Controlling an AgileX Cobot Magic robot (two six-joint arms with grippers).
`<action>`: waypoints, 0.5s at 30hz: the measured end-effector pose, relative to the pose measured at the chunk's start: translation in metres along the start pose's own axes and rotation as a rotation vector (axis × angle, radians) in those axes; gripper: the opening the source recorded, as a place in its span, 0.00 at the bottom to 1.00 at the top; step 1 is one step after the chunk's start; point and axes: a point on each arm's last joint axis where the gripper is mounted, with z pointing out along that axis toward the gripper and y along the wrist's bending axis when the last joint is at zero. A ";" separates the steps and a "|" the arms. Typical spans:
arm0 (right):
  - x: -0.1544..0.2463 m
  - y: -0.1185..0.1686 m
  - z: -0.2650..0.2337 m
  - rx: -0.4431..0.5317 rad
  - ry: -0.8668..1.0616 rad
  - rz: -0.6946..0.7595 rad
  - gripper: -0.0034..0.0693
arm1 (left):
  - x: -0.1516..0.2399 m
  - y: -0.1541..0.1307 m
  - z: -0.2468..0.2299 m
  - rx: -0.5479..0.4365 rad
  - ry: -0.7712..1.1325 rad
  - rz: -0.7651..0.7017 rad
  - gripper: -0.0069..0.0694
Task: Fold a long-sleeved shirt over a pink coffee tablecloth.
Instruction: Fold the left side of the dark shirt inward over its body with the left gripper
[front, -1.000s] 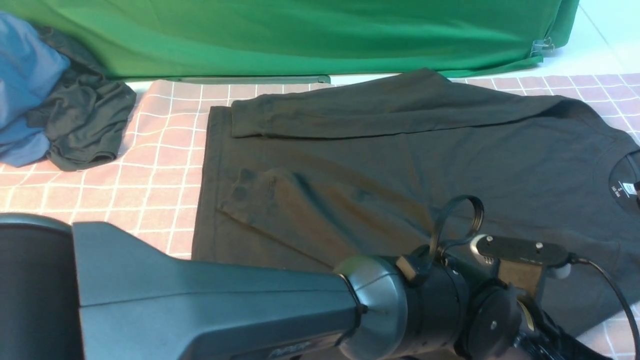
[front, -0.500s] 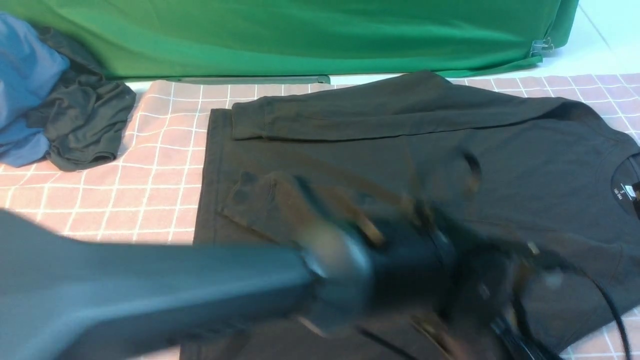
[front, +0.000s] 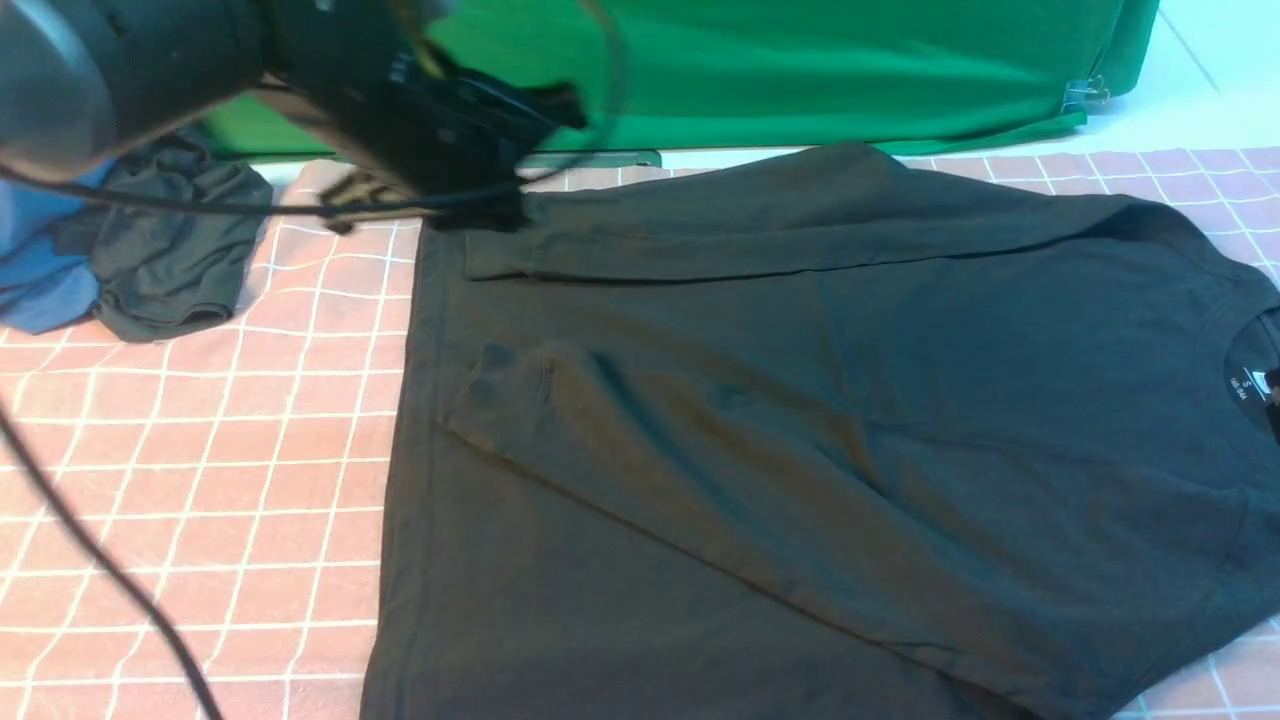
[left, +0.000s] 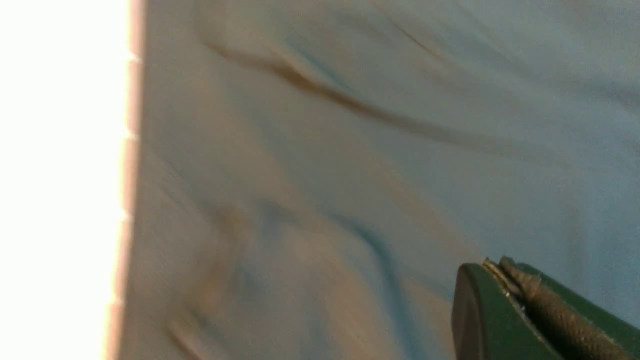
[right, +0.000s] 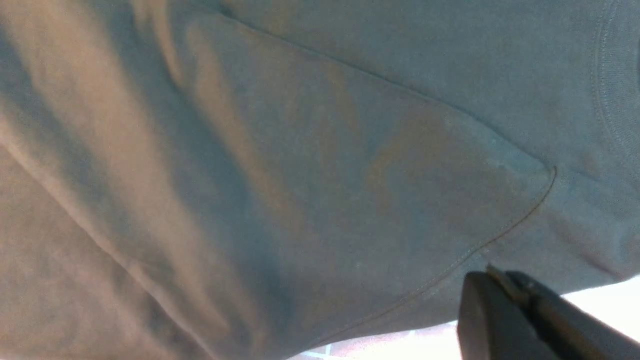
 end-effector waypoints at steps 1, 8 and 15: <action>0.000 0.000 0.000 -0.001 0.000 0.001 0.11 | -0.007 0.009 0.009 -0.016 -0.007 -0.004 0.12; 0.000 0.000 0.000 -0.002 -0.002 0.002 0.11 | -0.038 0.037 0.082 -0.052 -0.046 0.009 0.35; 0.000 0.000 0.000 -0.003 -0.004 -0.013 0.11 | -0.046 0.045 0.142 -0.096 -0.075 0.090 0.63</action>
